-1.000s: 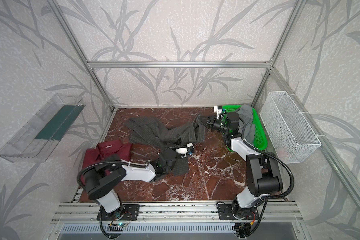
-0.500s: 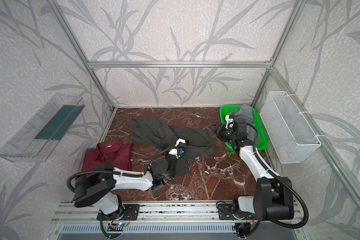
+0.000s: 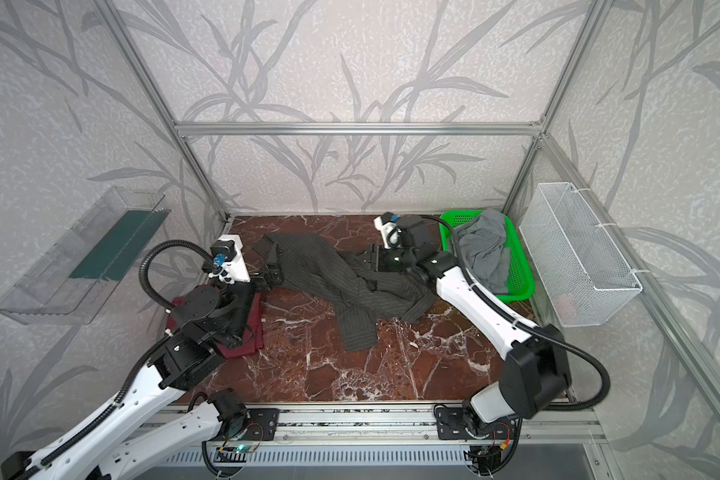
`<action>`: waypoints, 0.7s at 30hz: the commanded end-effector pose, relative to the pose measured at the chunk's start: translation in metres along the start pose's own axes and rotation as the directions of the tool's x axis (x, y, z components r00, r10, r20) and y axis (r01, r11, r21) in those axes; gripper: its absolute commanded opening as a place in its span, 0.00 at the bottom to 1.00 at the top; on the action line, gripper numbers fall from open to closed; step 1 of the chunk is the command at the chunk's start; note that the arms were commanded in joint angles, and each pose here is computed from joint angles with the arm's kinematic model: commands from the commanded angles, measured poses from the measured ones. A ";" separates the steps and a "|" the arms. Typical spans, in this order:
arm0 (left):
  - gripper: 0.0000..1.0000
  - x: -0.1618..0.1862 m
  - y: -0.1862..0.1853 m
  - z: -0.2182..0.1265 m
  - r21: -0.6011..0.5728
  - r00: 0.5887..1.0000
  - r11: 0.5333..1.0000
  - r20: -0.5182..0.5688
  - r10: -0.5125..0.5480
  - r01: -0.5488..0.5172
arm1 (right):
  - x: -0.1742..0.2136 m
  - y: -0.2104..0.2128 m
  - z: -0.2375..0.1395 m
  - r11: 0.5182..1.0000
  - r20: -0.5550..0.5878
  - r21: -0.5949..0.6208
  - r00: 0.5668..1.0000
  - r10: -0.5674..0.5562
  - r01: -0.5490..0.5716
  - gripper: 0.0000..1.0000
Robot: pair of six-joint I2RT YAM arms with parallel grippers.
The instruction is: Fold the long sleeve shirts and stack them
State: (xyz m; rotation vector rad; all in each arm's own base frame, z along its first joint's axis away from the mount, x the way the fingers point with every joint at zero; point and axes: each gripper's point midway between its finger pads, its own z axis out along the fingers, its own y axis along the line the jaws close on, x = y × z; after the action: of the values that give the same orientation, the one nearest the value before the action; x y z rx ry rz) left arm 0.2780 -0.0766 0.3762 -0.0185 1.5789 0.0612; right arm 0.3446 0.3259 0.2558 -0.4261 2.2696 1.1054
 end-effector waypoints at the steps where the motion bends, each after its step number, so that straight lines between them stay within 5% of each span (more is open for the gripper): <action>1: 0.99 0.058 0.030 -0.003 -0.083 0.973 0.996 -0.231 0.025 -0.045 | 0.052 0.002 0.059 0.983 -0.253 0.050 0.954 -0.160 0.178 0.65; 10: 0.99 0.080 0.084 -0.017 -0.312 0.978 0.950 -0.202 -0.054 -0.012 | 0.082 -0.028 0.170 0.974 -0.362 0.133 0.924 -0.122 0.181 0.62; 21: 0.93 0.085 0.089 -0.021 -0.326 0.983 0.945 -0.175 -0.064 0.004 | 0.081 -0.090 0.203 0.888 -0.399 0.348 0.905 -0.148 0.299 0.47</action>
State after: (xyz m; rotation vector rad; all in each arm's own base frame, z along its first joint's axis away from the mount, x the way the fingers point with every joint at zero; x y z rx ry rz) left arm 0.2516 0.0096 0.2962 -0.2741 1.7455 0.2955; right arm 0.3880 0.4420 0.0503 -0.7456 2.6109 0.5714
